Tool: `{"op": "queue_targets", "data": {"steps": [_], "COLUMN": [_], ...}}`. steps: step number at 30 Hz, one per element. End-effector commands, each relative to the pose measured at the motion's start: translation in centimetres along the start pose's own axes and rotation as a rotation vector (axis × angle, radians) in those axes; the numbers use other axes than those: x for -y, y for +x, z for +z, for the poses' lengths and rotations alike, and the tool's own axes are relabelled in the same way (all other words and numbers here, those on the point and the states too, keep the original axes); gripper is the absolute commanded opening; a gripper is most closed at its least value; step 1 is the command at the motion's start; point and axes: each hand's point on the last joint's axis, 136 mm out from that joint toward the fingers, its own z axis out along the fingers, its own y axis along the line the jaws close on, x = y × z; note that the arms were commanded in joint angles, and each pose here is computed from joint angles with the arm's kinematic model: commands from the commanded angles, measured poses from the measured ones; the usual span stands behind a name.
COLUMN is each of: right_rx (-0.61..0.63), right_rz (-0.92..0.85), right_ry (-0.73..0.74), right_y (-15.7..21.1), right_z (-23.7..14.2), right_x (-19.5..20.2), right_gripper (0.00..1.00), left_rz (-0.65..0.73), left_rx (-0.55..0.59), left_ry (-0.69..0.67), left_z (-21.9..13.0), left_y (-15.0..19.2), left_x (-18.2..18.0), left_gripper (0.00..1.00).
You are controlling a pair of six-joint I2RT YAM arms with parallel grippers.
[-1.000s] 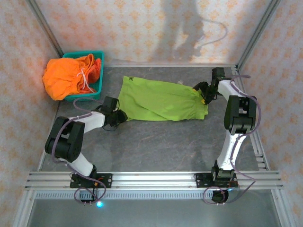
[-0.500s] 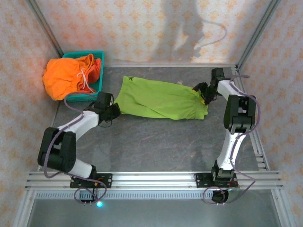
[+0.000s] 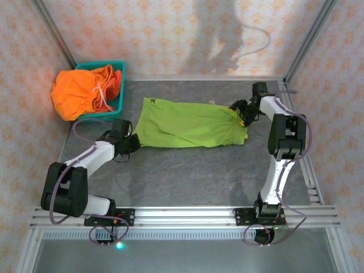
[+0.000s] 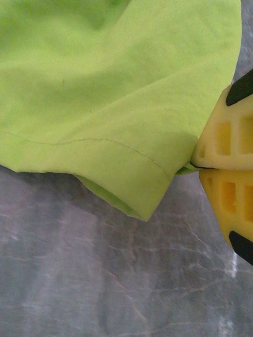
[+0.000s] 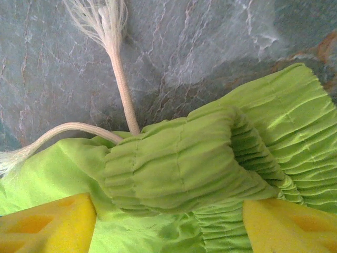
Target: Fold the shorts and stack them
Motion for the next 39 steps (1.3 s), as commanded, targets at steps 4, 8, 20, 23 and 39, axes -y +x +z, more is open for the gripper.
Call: {"op": "queue_targets", "data": {"steps": [4, 8, 20, 23, 39], "right_rx": [-0.022, -0.017, -0.037, -0.045, -0.060], "right_rz": [0.003, -0.066, -0.338, -0.331, -0.246], "right_ry": [0.107, 0.026, -0.085, -0.044, 0.098], "right_y": [0.8, 2.7, 13.0, 12.8, 7.1], "right_z": [0.5, -2.4, -5.3, -3.9, 1.8], "right_x": [3.4, 0.8, -6.5, -6.0, -3.2], "right_gripper": [0.75, 0.76, 0.82, 0.82, 0.79], "left_rz": [-0.061, -0.059, -0.103, -0.104, -0.129], "left_rx": [-0.003, 0.028, 0.124, 0.097, 0.004], "left_ry": [-0.067, 0.053, 0.429, 0.464, 0.361], "left_z": [-0.1, -2.7, -7.8, -5.9, 3.4], "left_y": [1.6, 0.5, -4.2, -3.9, 0.7], "left_x": [-3.2, -0.6, 9.4, 11.4, 9.6], "left_gripper": [0.12, 0.47, 0.97, 1.00, 1.00]}}
